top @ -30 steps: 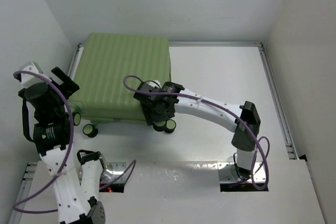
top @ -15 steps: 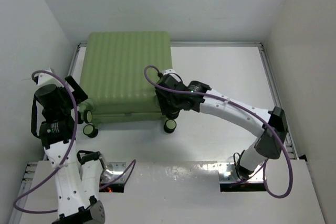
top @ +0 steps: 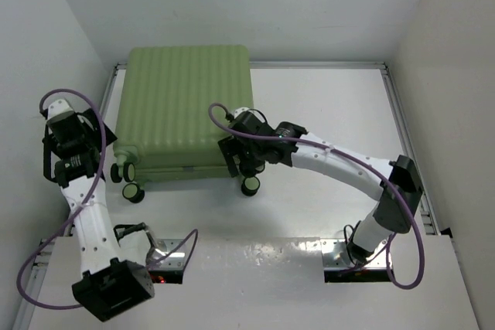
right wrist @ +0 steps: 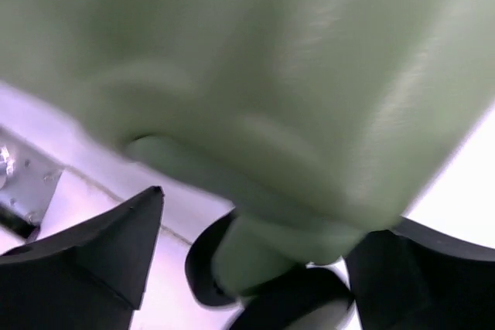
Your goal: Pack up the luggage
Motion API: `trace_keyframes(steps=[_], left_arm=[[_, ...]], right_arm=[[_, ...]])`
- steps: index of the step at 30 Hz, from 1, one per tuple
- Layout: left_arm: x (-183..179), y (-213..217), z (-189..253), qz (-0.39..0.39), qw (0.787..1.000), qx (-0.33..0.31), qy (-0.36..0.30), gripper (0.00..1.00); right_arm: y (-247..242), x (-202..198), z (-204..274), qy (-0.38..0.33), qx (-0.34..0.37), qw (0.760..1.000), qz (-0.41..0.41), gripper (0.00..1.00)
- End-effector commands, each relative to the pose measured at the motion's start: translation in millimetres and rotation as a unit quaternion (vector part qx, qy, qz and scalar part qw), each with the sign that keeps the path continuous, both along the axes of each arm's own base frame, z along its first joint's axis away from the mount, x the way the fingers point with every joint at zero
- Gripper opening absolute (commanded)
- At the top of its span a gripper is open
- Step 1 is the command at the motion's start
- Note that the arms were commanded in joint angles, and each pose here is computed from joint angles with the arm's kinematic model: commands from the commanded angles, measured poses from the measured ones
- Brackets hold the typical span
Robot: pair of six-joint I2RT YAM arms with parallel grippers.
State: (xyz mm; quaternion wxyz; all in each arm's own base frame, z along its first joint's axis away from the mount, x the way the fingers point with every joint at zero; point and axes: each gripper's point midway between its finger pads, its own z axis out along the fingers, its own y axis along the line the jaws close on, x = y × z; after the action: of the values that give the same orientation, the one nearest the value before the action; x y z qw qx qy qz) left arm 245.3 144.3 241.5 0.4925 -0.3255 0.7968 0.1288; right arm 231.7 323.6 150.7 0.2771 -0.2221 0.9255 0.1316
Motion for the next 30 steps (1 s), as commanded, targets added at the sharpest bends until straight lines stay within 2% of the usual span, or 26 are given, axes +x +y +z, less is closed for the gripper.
trace_keyframes(steps=[1,4,5,6,9,12,15,16,19,20,21,22,23,24,25,26,28,30], left_arm=[[7,22,-3,0.003,1.0,0.005,-0.008,0.9],[13,32,-24,-0.016,1.0,-0.004,0.013,0.84],[17,37,-39,-0.037,0.999,-0.008,0.038,0.83],[22,36,-47,-0.071,0.997,-0.023,0.036,0.82],[33,40,-76,-0.143,0.987,-0.037,0.067,0.71],[32,47,-106,-0.176,0.979,-0.028,0.101,0.67],[28,44,-145,-0.205,0.968,-0.049,0.137,0.62],[30,37,-152,-0.228,0.963,-0.058,0.132,0.57],[33,3,-171,-0.296,0.944,-0.077,0.126,0.52],[35,-6,-174,-0.313,0.938,-0.077,0.128,0.48],[41,-17,-165,-0.336,0.933,-0.07,0.104,0.46],[47,-41,-159,-0.383,0.917,-0.076,0.081,0.46],[52,-55,-154,-0.402,0.909,-0.082,0.069,0.44],[55,-70,-150,-0.424,0.899,-0.093,0.061,0.44],[62,-97,-144,-0.465,0.878,-0.098,0.051,0.42],[64,-118,-140,-0.496,0.86,-0.11,0.041,0.4],[70,-169,-131,-0.558,0.822,-0.109,0.031,0.39],[73,-200,-127,-0.581,0.806,-0.114,0.017,0.39]], right_arm=[[21,-5,40,-0.025,0.06,0.996,0.06,0.92],[18,-8,58,-0.045,0.078,0.993,0.081,0.99],[16,-8,63,-0.052,0.079,0.992,0.083,0.99],[12,-8,76,-0.062,0.091,0.99,0.085,0.99],[-2,-3,106,-0.099,0.111,0.983,0.11,0.99],[-25,10,136,-0.139,0.128,0.976,0.11,0.99],[-49,16,150,-0.158,0.135,0.972,0.113,0.98],[-59,22,147,-0.158,0.128,0.974,0.101,0.96],[-87,17,142,-0.136,0.125,0.979,0.086,0.88],[-92,12,139,-0.128,0.127,0.979,0.091,0.85],[-100,10,129,-0.124,0.12,0.981,0.094,0.76],[-110,-2,128,-0.138,0.117,0.978,0.104,0.7],[-114,-5,126,-0.151,0.114,0.976,0.107,0.64],[-120,-4,110,-0.152,0.1,0.978,0.101,0.44],[-130,-13,115,-0.181,0.108,0.973,0.098,0.34],[-134,-16,103,-0.182,0.094,0.973,0.102,0.24],[-146,-24,99,-0.206,0.081,0.969,0.113,0.21],[-156,-25,89,-0.22,0.051,0.966,0.124,0.19]])
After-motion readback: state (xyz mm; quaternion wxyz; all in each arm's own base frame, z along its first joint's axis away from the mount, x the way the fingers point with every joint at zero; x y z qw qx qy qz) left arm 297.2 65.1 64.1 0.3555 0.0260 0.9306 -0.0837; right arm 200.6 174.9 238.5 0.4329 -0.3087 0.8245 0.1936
